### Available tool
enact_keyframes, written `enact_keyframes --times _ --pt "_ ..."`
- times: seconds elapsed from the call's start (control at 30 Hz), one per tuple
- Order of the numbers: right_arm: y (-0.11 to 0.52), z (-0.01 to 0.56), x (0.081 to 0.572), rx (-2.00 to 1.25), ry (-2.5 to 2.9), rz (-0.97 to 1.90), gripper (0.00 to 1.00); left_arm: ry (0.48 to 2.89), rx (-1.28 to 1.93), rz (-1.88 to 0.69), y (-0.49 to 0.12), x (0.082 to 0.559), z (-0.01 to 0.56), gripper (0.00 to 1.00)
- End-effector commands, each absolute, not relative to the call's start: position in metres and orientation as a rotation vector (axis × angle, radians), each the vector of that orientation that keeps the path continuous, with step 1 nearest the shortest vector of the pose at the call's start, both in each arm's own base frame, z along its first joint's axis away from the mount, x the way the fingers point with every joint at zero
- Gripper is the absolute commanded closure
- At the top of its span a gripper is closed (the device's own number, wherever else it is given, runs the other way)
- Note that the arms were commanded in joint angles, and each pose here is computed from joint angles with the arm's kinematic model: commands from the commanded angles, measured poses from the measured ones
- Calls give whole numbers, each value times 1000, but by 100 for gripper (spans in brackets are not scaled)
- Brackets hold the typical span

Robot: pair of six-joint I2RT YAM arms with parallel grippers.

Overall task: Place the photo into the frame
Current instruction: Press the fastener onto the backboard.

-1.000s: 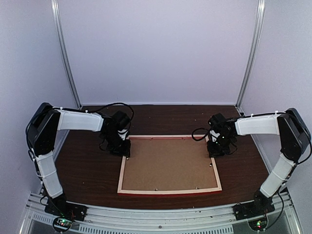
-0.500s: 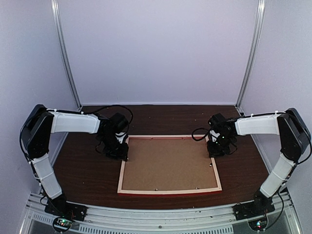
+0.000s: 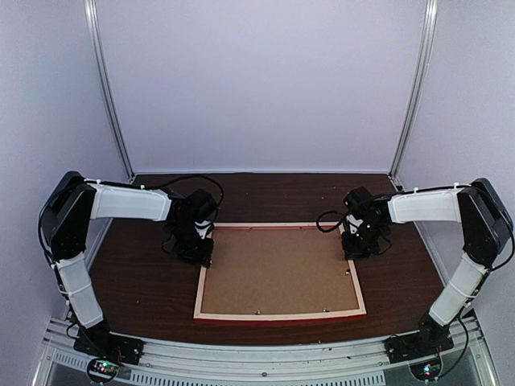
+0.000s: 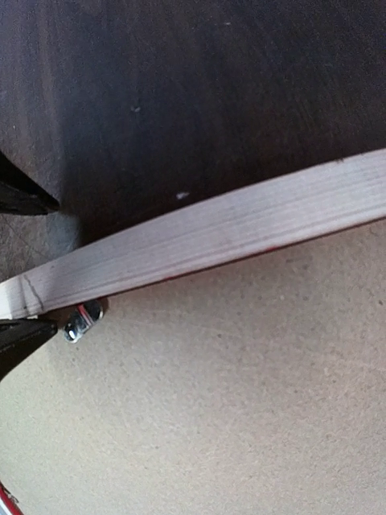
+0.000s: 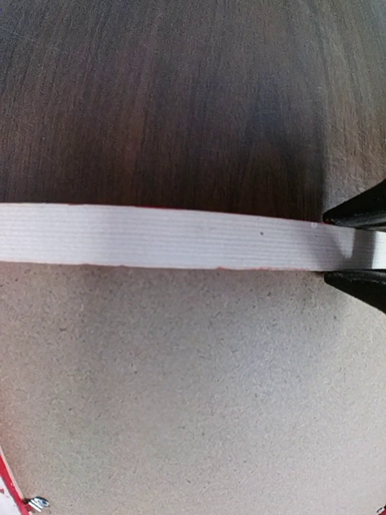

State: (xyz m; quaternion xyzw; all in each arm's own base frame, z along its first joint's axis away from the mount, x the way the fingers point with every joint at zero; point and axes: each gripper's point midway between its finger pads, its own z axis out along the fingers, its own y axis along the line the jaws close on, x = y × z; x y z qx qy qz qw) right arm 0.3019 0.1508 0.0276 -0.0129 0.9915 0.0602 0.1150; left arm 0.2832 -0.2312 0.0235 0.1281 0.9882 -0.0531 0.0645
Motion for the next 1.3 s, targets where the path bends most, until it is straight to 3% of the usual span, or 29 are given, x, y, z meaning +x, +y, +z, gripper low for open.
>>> enact_keyframes --times 0.0,0.27,1.27 --pt "155 7 291 -83 2960 203 86 2961 377 11 -217 295 17 56" --pt "155 5 291 -87 2961 199 86 2926 377 91 -212 305 17 55" --pt "154 -2 290 -92 2975 193 86 2789 442 150 -221 339 14 33"
